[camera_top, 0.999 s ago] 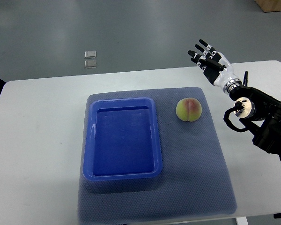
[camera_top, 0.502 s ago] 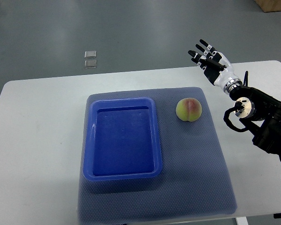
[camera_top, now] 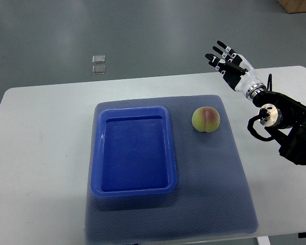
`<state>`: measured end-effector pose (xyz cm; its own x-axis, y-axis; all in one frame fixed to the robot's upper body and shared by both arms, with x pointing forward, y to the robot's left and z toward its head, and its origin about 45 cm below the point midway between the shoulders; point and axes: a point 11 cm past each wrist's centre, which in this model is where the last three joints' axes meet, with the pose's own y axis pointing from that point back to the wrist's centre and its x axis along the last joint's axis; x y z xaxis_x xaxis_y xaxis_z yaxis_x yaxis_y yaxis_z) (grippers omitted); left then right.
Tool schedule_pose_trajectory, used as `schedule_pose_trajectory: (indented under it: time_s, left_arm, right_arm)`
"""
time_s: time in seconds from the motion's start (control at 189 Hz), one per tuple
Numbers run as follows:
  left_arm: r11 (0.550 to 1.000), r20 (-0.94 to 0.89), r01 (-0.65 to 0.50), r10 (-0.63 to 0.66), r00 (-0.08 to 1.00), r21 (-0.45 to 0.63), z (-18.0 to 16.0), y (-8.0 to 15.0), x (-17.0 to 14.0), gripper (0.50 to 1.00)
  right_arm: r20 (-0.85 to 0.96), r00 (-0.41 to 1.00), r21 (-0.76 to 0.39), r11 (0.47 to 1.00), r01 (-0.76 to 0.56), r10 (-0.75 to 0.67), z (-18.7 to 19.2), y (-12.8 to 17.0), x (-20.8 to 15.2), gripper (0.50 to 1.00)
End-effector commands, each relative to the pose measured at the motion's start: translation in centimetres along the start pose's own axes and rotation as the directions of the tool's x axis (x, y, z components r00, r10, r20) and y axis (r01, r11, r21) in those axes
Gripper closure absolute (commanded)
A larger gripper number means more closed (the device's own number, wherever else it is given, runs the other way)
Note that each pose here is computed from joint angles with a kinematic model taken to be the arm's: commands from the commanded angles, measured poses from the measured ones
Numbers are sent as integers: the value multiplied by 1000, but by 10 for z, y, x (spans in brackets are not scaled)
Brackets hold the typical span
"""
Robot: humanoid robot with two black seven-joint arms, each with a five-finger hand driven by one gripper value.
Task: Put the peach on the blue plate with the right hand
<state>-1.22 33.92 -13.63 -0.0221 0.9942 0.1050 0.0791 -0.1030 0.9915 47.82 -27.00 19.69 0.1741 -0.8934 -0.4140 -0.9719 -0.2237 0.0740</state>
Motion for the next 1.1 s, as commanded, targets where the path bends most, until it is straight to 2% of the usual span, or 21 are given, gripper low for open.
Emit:
schedule_pose_trajectory:
  time_s: [0.0,0.174,0.227,0.232,0.254,0.312,0.317,0.402,0.465,0.47,0.555,0.608,0.613,0.676,0.729,0.734,0.835,0.856,0.951,0.956,1.094]
  left_arm:
    - [1000,0,0,0,1000,0,0,0,0,500]
    - [1000,0,0,0,1000,0,0,0,0,500]
    - [1000,0,0,0,1000,0,0,0,0,500]
    - [1000,-2,-1,1,1000,0,0,0,0,500]
    - [1000,-2,-1,1,1000,0,0,0,0,500]
    - [1000,-2,-1,1,1000,0,0,0,0,500]
    - [1000,-1,-3,3,1000,0,0,0,1,500]
    - [1000,-1,-4,4,1000,0,0,0,1,500]
    - [1000,-1,-4,4,1000,0,0,0,1,500]
    - [1000,-3,-6,6,1000,0,0,0,2,500]
    - [1000,-1,-6,6,1000,0,0,0,2,500]
    - [1000,-1,-6,6,1000,0,0,0,2,500]
    - [1000,-3,-6,6,1000,0,0,0,2,500]
    - [1000,-2,-6,6,1000,-1,1,0,2,500]
    - [1000,-2,-6,6,1000,-1,1,0,2,500]
    - [1000,-2,-6,6,1000,-1,1,0,2,500]
    - [1000,-2,-6,6,1000,-3,2,0,2,500]
    - [1000,-2,-6,6,1000,-3,2,0,2,500]
    - [1000,-4,-5,5,1000,-3,2,0,2,500]
    - [1000,-3,-5,5,1000,-5,3,0,2,500]
    - [1000,-4,-7,7,1000,-5,3,0,2,500]
  right_arm:
    - [-95,992,-4,997,80,-80,-11,-5,-11,570]
    - [-361,897,-113,967,229,-255,-24,-6,-24,572]
    - [-361,897,-113,967,229,-255,-24,-6,-24,572]
    - [-437,845,-164,951,263,-309,-28,-7,-29,572]
    - [-468,819,-184,943,279,-333,-30,-7,-32,572]
    - [-480,808,-193,939,284,-343,-32,-8,-33,572]
    - [-528,749,-242,917,317,-399,-38,-9,-40,572]
    - [-592,643,-325,874,360,-485,-49,-9,-52,572]
    - [-601,629,-335,870,362,-494,-50,-8,-52,572]
    - [-637,549,-377,840,389,-541,-58,-9,-64,572]
    - [-694,395,-452,791,412,-602,-64,-10,-83,572]
    - [-694,395,-452,791,412,-602,-64,-10,-83,572]
    - [-714,310,-487,763,424,-628,-67,-9,-95,572]
    - [-722,202,-543,723,426,-661,-63,-6,-109,572]
    - [-722,202,-543,723,426,-661,-63,-6,-109,572]
    - [-721,132,-578,696,427,-680,-59,-3,-118,574]
    - [-713,69,-613,668,422,-697,-55,1,-122,574]
    - [-698,-5,-659,640,396,-716,-46,6,-121,574]
    - [-692,-56,-682,626,379,-720,-42,7,-123,576]
    - [-680,-119,-710,609,353,-724,-36,10,-121,576]
    - [-642,-258,-765,584,270,-722,-20,14,-110,576]
